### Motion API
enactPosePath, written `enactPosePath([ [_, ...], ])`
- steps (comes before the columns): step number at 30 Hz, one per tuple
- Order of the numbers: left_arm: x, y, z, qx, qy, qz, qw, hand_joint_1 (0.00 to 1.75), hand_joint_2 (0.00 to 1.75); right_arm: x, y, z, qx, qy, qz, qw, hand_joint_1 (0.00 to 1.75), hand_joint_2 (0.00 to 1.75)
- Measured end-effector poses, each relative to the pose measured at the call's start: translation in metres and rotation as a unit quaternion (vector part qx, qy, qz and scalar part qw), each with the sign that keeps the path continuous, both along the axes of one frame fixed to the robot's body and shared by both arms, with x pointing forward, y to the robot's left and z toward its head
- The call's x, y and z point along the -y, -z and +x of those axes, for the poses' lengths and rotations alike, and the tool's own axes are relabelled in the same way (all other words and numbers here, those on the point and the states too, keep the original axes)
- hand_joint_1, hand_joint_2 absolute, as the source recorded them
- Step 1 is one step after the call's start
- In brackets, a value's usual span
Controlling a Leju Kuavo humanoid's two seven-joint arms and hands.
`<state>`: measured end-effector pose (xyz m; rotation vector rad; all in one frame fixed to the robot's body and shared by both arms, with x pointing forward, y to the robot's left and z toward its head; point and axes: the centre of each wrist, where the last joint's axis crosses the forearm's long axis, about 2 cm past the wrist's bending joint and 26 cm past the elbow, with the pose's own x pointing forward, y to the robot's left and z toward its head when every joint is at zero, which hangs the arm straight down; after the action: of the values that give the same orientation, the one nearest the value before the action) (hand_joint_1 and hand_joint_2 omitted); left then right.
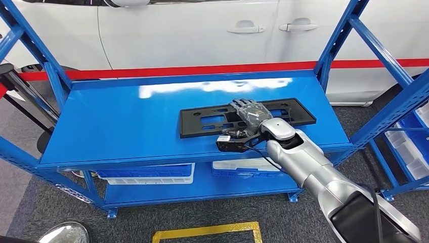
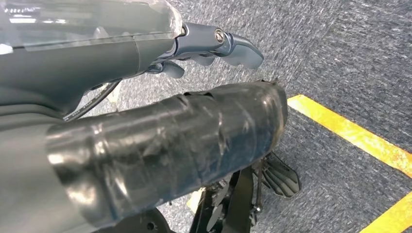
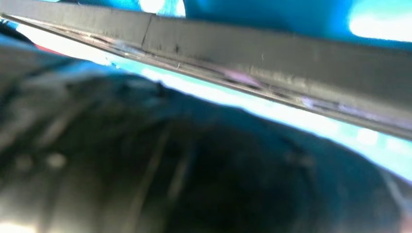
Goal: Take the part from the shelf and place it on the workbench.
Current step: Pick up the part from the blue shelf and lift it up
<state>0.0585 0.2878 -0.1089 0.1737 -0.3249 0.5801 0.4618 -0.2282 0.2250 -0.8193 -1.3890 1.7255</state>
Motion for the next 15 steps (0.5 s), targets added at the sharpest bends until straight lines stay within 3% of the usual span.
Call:
enactPosePath([
  [15, -0.0045, 0.0001, -0.0008, 0.003, -0.001, 0.003, 1.000, 0.00, 0.00, -0.0019, 0.0036, -0.0001, -0.008, -0.003, -0.007, 1.000, 0.00, 0.00],
])
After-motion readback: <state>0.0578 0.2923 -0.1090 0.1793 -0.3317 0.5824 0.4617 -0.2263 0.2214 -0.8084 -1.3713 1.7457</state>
